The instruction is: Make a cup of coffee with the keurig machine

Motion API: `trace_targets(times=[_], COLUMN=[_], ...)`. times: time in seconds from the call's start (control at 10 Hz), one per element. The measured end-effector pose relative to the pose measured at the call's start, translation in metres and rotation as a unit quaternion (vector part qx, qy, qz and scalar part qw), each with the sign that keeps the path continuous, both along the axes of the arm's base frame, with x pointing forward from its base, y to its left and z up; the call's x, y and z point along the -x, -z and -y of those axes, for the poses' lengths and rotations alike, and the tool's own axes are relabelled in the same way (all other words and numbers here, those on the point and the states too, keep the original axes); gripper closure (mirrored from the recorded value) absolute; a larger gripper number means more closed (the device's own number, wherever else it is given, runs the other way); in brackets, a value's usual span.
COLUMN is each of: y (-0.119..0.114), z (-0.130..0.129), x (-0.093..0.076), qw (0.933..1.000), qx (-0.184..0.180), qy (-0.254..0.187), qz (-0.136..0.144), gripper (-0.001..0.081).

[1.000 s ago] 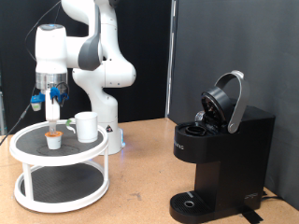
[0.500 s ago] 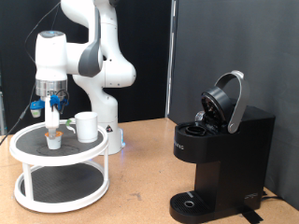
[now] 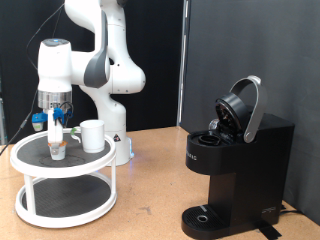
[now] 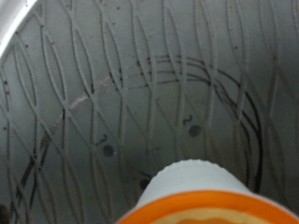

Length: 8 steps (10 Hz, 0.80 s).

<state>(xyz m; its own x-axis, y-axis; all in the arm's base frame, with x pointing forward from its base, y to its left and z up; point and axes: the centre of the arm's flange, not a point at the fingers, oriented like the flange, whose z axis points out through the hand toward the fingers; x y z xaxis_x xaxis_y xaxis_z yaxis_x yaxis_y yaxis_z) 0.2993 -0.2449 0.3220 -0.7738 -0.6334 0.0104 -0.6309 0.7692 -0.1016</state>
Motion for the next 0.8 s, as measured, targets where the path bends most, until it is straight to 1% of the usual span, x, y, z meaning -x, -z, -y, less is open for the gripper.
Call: trace_targets(times=[0.8], y=[0.0032], z=[-0.0011], x=[0.0005], qw=[0.9999], qx=[-0.009], qy=[0.008], qz=[0.002], gripper=[0.0072])
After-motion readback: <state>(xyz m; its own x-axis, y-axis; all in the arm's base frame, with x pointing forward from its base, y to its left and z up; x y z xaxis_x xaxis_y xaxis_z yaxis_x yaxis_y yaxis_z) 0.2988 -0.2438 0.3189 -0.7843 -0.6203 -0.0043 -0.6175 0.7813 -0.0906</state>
